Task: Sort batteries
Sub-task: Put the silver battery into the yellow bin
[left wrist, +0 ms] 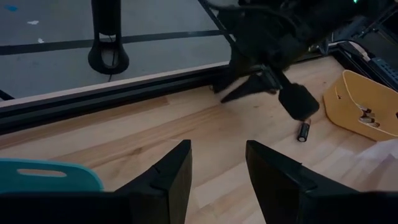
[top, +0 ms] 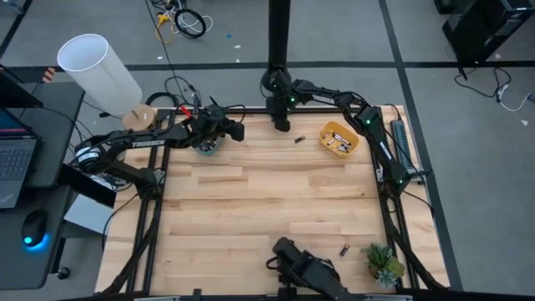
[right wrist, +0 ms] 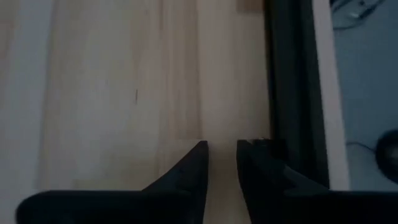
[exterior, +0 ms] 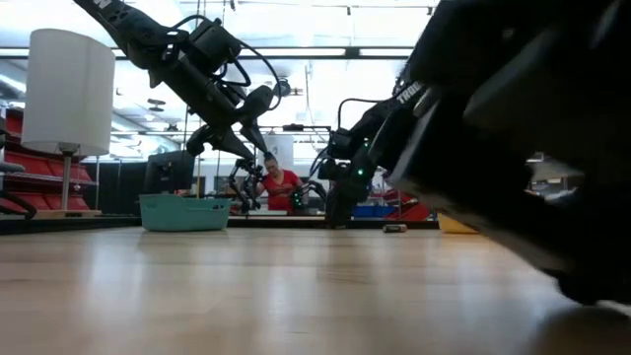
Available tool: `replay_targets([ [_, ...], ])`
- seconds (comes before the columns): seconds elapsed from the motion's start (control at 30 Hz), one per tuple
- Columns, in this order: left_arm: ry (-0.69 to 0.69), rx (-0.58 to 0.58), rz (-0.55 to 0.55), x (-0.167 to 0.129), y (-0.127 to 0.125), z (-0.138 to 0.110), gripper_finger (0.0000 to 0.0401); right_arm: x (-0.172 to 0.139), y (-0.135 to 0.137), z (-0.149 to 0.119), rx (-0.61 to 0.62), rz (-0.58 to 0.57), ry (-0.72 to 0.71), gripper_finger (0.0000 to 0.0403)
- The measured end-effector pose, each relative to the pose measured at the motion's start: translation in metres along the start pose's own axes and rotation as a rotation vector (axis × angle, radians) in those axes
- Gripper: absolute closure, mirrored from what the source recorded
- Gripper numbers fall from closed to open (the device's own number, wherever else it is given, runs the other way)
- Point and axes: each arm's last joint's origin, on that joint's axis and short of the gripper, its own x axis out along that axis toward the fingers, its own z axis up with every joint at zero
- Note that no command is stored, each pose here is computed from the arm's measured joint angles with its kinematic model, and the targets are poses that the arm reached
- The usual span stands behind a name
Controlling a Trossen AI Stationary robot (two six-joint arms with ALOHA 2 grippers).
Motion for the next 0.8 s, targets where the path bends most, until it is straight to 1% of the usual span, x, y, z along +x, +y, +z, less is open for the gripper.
replay_targets([
  [0.13, 0.011, -0.001, -0.017, 0.0, 0.0, 0.0, 0.0238, -0.005, 0.01, 0.007, 0.007, 0.056, 0.039, 0.0329],
  [0.23, 0.02, -0.001, -0.028, 0.0, -0.001, -0.001, 0.0238, -0.02, 0.02, 0.022, -0.005, 0.078, 0.055, 0.0339],
  [0.33, 0.026, -0.002, -0.037, 0.0, -0.001, -0.001, 0.0238, -0.044, 0.028, 0.039, -0.031, 0.062, 0.036, 0.0343],
  [0.4, 0.026, -0.002, -0.038, 0.0, -0.001, -0.001, 0.0238, -0.051, 0.026, 0.044, -0.045, 0.033, 0.004, 0.0344],
  [0.47, 0.025, -0.002, -0.038, 0.0, -0.001, -0.001, 0.0238, -0.051, 0.02, 0.043, -0.039, 0.011, -0.015, 0.0342],
  [0.6, 0.025, -0.002, -0.039, 0.0, -0.001, -0.001, 0.0238, -0.045, 0.006, 0.028, -0.008, -0.007, -0.012, 0.0326],
  [0.7, 0.024, -0.002, -0.039, 0.0, -0.001, -0.001, 0.0238, -0.041, 0.0, 0.015, 0.011, -0.018, 0.018, 0.0299],
  [0.8, 0.023, -0.002, -0.04, 0.0, -0.001, -0.001, 0.0238, -0.034, -0.004, 0.006, 0.0, -0.031, 0.01, 0.027],
])
